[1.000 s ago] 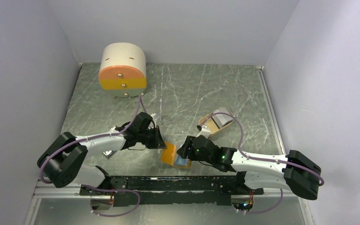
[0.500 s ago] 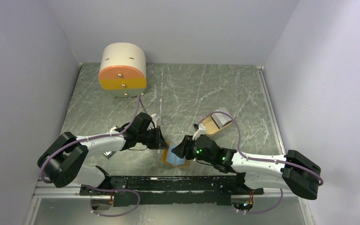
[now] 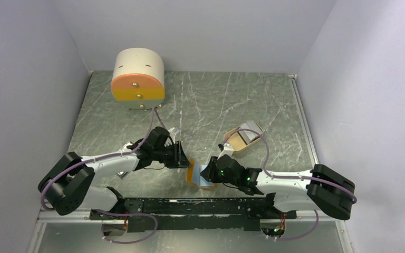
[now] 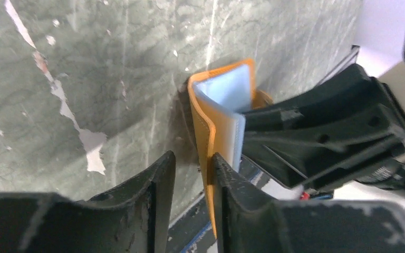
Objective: Put the credit cards into the card holder
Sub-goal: Turn over the card slot in the card holder.
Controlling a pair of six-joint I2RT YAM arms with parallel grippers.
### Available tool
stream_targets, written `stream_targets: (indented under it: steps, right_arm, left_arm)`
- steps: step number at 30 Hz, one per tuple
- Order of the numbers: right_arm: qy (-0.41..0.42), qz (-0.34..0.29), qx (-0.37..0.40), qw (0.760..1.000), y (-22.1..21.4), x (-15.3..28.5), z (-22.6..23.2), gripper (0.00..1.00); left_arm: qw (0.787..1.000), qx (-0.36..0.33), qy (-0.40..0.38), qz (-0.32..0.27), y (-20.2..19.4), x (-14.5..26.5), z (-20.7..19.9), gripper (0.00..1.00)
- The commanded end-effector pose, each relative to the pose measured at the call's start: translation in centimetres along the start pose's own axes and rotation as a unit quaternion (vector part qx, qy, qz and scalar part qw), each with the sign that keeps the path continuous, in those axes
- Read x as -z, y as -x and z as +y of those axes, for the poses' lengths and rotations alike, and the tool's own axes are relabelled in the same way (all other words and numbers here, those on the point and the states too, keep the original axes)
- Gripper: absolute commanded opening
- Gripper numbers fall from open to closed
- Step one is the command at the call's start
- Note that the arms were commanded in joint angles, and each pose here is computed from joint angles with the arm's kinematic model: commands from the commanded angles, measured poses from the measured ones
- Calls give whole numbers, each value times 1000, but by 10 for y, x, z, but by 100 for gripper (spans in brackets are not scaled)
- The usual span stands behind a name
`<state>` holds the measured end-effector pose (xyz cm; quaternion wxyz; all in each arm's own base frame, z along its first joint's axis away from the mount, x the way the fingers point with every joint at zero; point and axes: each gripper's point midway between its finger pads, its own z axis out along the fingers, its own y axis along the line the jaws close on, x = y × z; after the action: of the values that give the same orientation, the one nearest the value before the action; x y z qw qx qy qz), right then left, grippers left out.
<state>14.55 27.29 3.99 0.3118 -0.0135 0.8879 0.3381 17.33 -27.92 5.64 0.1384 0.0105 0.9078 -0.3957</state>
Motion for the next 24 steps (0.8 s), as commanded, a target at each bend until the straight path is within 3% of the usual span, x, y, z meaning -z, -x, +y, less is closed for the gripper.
stream_targets:
  steps: [1, 8, 14, 24]
  right_arm:
    - [-16, -1, 9, 1000, 2, -6, -4, 29]
    - [-10, 11, 22, 1000, 2, -14, 5, 29]
    - [20, 3, 18, 1000, 10, -11, 24, 30]
    - [43, -4, 16, 999, 17, -11, 38, 30]
  left_arm:
    - [998, -9, -54, 5, -3, 9, -22, 44]
    - [989, -11, -142, 35, -15, 13, -45, 63]
    - [990, -14, -134, 42, -14, 8, -42, 61]
    - [991, -23, -128, 33, -10, 16, -43, 71]
